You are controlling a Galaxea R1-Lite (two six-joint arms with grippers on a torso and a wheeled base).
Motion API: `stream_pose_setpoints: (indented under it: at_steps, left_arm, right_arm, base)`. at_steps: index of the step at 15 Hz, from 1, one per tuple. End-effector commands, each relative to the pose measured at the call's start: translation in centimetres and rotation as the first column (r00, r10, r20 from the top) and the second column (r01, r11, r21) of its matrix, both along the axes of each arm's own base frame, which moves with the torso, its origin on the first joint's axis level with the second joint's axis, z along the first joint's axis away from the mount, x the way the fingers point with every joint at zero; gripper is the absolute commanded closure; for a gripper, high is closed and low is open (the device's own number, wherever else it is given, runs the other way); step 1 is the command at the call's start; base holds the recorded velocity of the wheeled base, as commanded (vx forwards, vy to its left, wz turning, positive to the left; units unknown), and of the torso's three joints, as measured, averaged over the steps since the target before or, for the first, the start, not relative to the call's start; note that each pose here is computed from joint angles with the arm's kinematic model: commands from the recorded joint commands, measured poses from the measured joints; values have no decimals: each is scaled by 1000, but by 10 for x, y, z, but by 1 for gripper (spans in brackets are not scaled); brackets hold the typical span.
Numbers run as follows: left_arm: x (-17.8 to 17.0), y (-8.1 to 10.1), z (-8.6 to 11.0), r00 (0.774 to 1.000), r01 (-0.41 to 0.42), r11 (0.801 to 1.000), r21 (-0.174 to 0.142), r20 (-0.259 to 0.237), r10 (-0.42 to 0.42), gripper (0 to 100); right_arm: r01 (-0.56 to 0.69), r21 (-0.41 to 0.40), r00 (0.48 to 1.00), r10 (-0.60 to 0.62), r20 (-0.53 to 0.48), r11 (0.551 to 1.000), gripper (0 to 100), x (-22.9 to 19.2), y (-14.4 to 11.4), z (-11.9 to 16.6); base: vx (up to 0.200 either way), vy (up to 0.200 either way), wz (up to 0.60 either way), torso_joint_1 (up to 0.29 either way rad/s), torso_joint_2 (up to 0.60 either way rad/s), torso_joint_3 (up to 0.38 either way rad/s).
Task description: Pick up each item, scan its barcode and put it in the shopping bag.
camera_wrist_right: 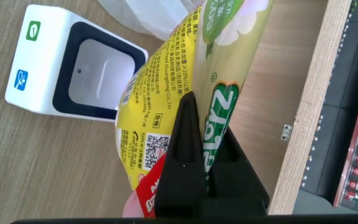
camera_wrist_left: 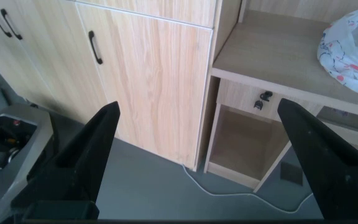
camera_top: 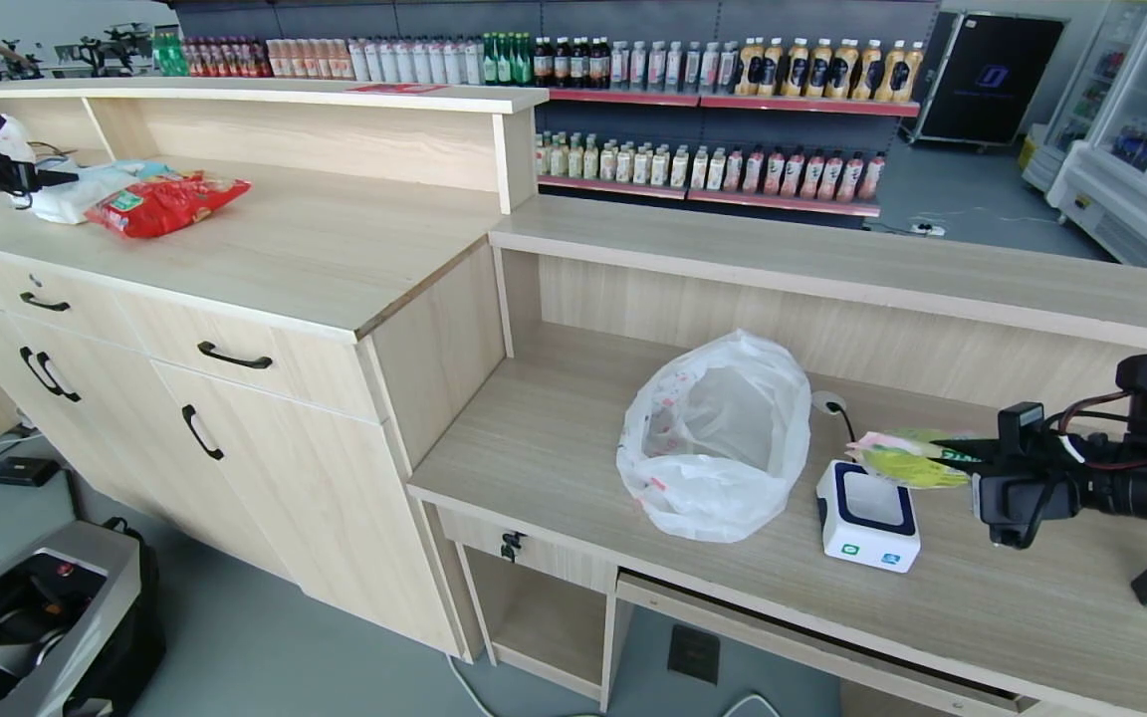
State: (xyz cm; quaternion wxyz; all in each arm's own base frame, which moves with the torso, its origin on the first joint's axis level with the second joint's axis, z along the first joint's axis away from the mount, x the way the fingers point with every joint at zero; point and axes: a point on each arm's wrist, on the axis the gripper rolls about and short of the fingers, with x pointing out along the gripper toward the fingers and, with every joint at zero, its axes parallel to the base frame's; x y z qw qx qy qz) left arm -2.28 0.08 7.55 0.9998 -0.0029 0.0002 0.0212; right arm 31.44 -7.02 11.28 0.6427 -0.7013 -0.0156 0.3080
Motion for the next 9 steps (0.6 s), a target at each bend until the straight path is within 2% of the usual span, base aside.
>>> stream_pose_setpoints:
  at_steps: [1,2,3,5,6,7,9]
  left_arm:
    - [0,0,0,1000,-1,1000,0,0,1,0]
    - [0,0,0,1000,-1,1000,0,0,1,0]
    - [0,0,0,1000,-1,1000,0,0,1,0]
    - [0,0,0,1000,-1,1000,0,0,1,0]
    - [0,0,0,1000,-1,1000,0,0,1,0]
    - [0,0,0,1000,-1,1000,0,0,1,0]
    - [0,0,0,1000,-1,1000,0,0,1,0]
  right_arm:
    - [11,48,1000,-12,12,999,100,-11,9,30]
    - [33,115,999,-33,-4,993,100,-23,18,49]
    - [97,236,995,-96,-15,967,100,-48,30,82]
    - [268,430,963,-256,-88,862,100,-94,38,115]
    - [392,547,918,-356,-177,740,100,-119,41,125]
    - [458,613,885,-392,-249,644,100,-131,42,130]
    - [523,671,843,-435,-317,525,100,-144,38,131]
  base:
    - [0,0,0,0,0,0]
    - [0,0,0,0,0,0]
    - [0,0,0,0,0,0]
    - [0,0,0,0,0,0]
    - [0,0,0,0,0,0]
    - [0,0,0,0,0,0]
    - [0,0,0,0,0,0]
